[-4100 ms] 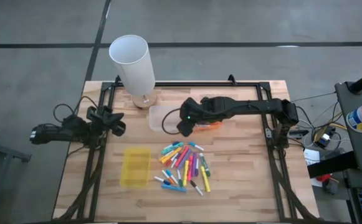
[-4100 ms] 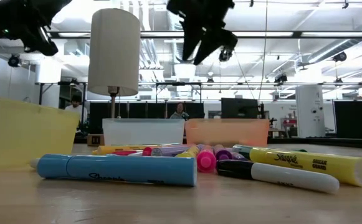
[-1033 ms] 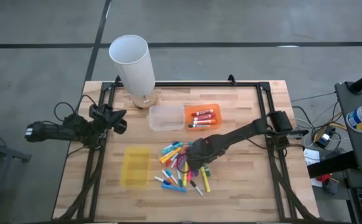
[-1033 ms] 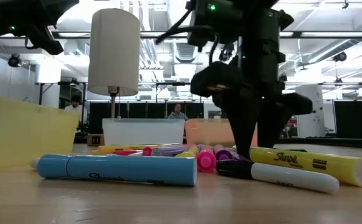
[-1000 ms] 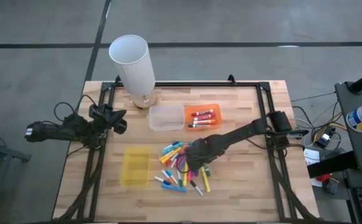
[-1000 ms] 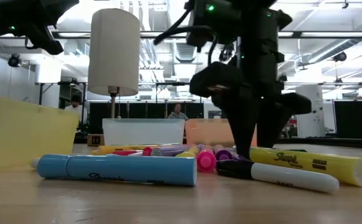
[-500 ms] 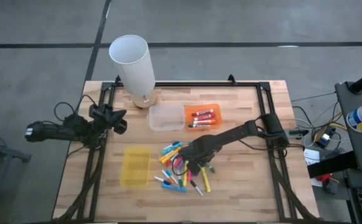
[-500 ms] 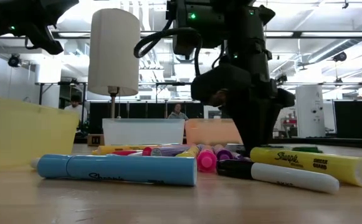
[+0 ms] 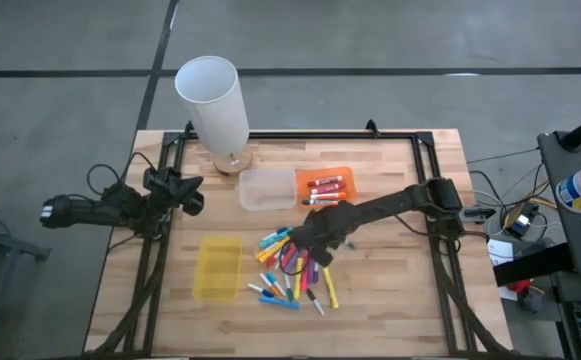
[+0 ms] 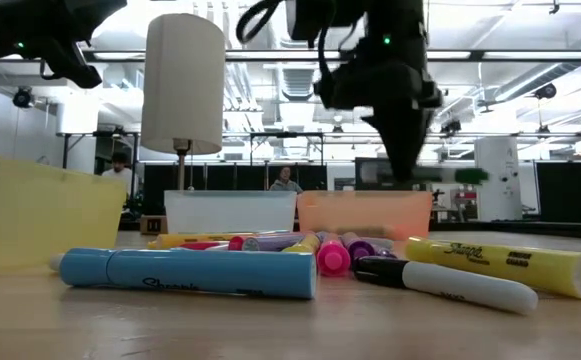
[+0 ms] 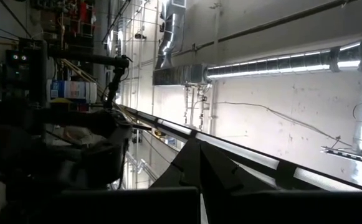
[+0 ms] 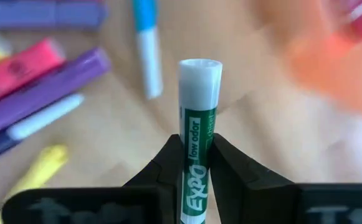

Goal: Pick & Place Markers
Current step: Put the green marker into the orange bin

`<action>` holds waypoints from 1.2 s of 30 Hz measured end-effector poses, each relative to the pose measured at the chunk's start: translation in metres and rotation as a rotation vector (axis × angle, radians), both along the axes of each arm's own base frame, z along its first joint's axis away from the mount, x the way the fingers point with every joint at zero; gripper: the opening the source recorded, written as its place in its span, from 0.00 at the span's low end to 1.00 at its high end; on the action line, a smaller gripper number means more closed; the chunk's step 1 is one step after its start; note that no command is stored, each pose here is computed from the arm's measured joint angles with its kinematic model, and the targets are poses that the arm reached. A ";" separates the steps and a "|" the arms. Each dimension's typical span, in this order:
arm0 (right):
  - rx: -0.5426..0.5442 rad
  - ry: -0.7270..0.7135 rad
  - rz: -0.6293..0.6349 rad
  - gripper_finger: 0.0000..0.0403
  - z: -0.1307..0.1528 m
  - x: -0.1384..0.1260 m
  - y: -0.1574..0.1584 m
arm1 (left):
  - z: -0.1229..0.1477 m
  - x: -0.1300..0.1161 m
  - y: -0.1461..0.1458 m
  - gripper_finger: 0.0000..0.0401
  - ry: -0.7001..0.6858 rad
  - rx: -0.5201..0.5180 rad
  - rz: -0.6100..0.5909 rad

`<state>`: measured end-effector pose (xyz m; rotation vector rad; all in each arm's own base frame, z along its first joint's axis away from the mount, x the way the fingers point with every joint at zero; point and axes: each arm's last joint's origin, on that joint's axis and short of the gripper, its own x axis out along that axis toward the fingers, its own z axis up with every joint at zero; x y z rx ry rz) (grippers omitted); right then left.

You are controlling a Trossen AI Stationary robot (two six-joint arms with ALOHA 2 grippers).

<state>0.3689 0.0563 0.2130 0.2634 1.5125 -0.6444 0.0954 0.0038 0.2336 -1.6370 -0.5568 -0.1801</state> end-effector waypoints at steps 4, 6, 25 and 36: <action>-0.059 -0.030 0.085 0.12 0.016 0.005 -0.020 | 0.000 0.000 0.000 0.00 0.000 0.007 -0.013; -0.067 -0.033 0.107 0.12 0.021 0.008 -0.031 | 0.000 0.000 -0.001 0.00 -0.001 0.011 -0.023; -0.140 0.002 0.244 0.13 0.027 0.014 -0.146 | 0.000 0.000 -0.001 0.00 0.002 0.030 -0.032; -0.135 -0.017 0.268 0.17 0.017 0.014 -0.159 | 0.000 0.000 -0.001 0.00 0.002 0.031 -0.030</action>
